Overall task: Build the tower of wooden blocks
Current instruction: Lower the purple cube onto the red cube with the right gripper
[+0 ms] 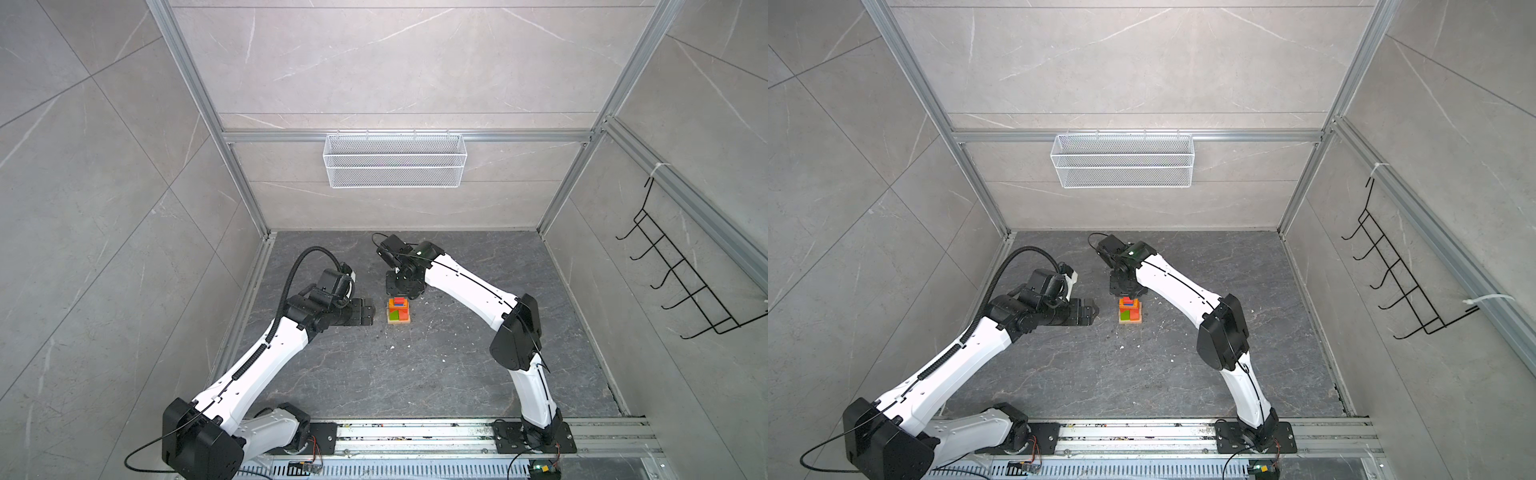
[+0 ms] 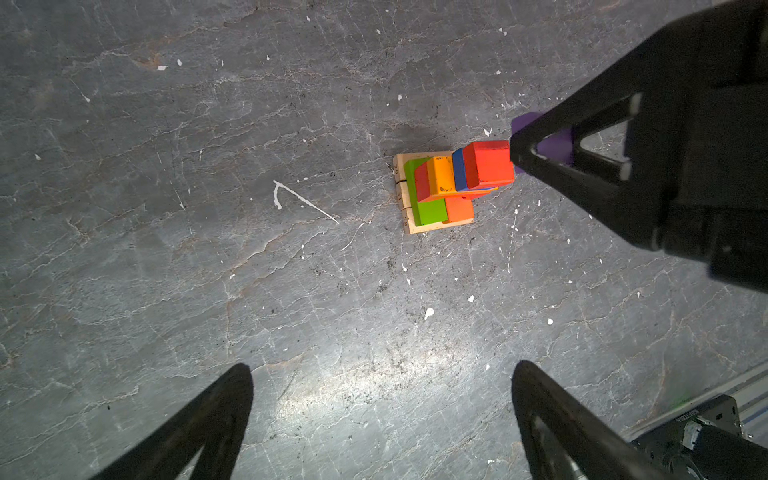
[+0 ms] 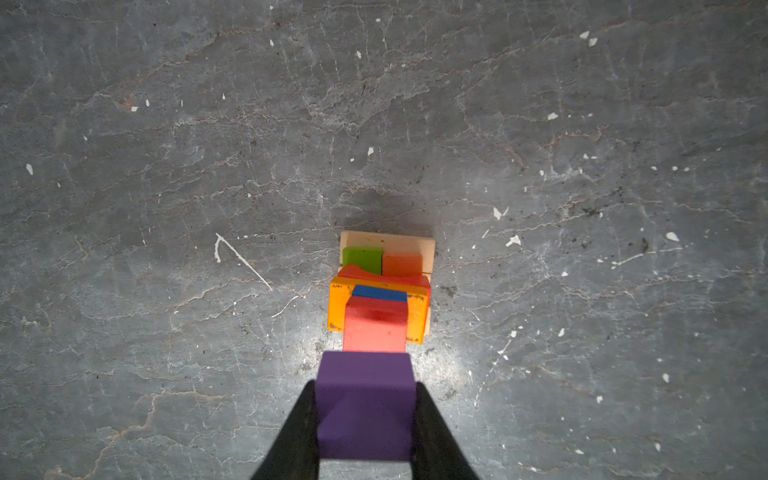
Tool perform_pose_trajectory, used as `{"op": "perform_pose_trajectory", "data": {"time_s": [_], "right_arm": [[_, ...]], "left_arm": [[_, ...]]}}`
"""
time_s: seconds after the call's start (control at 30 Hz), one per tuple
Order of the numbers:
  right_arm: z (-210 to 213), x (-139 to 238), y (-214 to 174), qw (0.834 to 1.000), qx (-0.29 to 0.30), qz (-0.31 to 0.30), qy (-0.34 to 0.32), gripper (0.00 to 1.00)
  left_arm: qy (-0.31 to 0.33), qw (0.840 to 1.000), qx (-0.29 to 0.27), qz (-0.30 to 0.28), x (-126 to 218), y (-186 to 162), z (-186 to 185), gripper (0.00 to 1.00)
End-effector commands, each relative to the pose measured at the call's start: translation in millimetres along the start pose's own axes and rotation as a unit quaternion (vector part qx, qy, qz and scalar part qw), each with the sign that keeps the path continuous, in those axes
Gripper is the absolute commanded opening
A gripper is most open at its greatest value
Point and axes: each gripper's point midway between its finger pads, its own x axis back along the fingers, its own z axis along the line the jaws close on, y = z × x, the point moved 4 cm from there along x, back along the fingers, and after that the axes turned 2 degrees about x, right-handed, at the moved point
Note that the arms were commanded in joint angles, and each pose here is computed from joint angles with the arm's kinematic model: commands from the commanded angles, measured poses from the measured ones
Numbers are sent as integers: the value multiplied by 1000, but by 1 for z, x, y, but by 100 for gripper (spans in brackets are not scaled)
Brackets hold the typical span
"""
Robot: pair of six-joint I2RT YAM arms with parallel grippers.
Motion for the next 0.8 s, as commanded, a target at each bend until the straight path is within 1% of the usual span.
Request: {"op": "perform_pose_trajectory", "data": {"time_s": [0.0,0.77], "right_arm": [[1,-6,-3,1000,0,8,-19,0],[1,-24,-10,999,5,16,-50,0]], "left_arm": [[-14,1000,0,-14,7,3,-3,99],[-14,1000,1,-14,8,1,-2,99]]}}
